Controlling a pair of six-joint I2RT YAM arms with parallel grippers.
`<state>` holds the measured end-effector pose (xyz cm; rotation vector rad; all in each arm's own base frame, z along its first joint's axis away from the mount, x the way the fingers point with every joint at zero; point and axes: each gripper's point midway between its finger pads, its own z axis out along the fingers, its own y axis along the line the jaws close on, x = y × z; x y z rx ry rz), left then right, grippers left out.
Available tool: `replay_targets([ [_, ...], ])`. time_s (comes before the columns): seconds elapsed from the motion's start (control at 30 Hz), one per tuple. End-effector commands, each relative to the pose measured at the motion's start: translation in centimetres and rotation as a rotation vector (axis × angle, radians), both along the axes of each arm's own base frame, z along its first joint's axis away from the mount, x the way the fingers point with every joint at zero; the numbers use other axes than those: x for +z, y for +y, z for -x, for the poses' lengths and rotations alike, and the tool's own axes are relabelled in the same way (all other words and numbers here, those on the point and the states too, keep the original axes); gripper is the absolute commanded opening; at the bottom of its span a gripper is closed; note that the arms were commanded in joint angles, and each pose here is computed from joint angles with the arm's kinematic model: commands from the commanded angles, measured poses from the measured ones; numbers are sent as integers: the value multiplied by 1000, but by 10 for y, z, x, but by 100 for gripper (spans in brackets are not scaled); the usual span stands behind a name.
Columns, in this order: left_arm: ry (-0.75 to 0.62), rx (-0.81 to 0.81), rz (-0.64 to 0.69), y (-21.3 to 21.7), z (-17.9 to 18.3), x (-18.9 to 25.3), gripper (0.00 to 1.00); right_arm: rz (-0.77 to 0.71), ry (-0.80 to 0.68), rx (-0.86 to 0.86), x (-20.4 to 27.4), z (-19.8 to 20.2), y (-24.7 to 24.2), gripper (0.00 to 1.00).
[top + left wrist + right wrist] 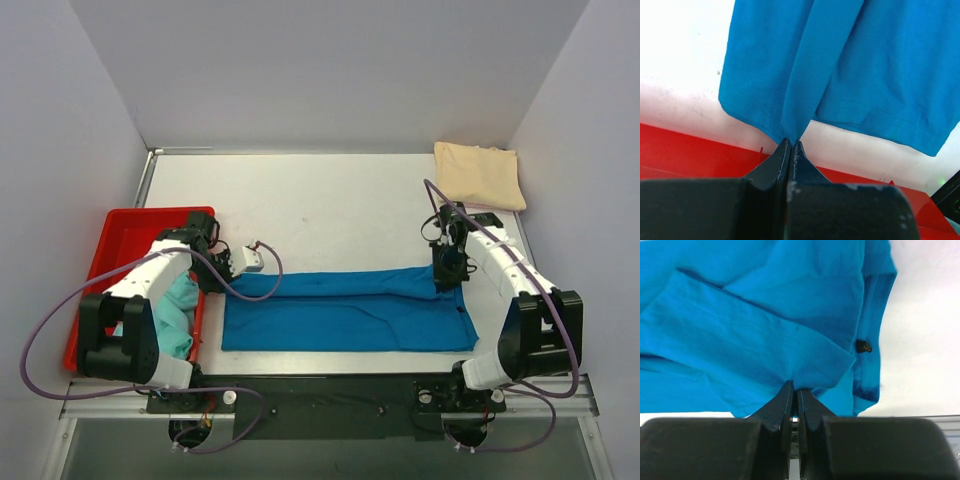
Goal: Fold and stack the t-shirts
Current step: Fold the other side of the tshirt into a rectangle
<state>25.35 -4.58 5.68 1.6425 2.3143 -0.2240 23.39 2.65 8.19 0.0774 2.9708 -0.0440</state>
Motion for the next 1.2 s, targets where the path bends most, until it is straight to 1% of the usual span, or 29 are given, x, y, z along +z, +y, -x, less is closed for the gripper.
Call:
replay_targets([
  [0.0, -16, -84, 16, -4, -2, -1, 0, 17, 133, -54, -16, 32, -4, 0],
  [0.2, -3, -108, 16, -6, -5, -8, 0, 30, 191, -66, -23, 37, -4, 0],
  [0.33, 5, -133, 25, -7, -3, -7, 0, 83, 216, -81, -22, 40, -13, 0],
  [0.37, 9, -141, 25, -7, -1, -7, 0, 129, 217, -82, -20, 41, -21, 0],
  [0.43, -9, -130, 24, -6, -5, -6, 0, 167, 225, -83, -18, 41, -27, 0],
  [0.47, -49, -119, 24, -7, -14, -3, 0, 178, 228, -81, -18, 40, -29, 0],
  [0.5, -62, -89, 26, -7, -18, -1, 0, 193, 229, -80, -17, 40, -32, 0],
  [0.53, -112, -78, 33, -9, -30, 4, 0, 179, 214, -75, -14, 32, -30, 0],
  [0.57, -131, -51, 45, -11, -36, 8, 0, 166, 195, -73, -12, 26, -28, 0],
  [0.6, -193, -35, 63, -14, -53, 16, 0, 129, 160, -72, -5, 13, -21, 0],
  [0.63, -215, 3, 78, -16, -60, 20, 0, 113, 125, -72, -3, 2, -18, 0],
  [0.67, -285, 21, 89, -18, -79, 30, 0, 83, 60, -69, 4, -19, -12, 0],
  [0.7, -316, 72, 108, -20, -89, 35, 0, 79, 36, -66, 8, -29, -10, 0],
  [0.73, -376, 102, 101, -17, -107, 42, 0, 78, 10, -69, 14, -46, -10, 0],
  [0.77, -398, 145, 106, -16, -115, 46, 0, 79, 0, -60, 18, -54, -10, 0],
  [0.8, -447, 176, 97, -14, -131, 54, 0, 83, -22, -61, 23, -69, -10, 0],
  [0.9, -487, 244, 89, -8, -148, 66, 0, 80, -42, -69, 30, -85, -9, 0],
  [1.0, -485, 243, 98, -8, -143, 66, 0, 86, -25, -67, 26, -77, -12, 0],
  [1.07, -464, 208, 108, -11, -132, 59, 0, 90, 20, -60, 15, -62, -13, 0],
  [1.17, -399, 135, 89, -10, -105, 35, 0, 104, 103, -54, -3, -32, -17, 0],
])
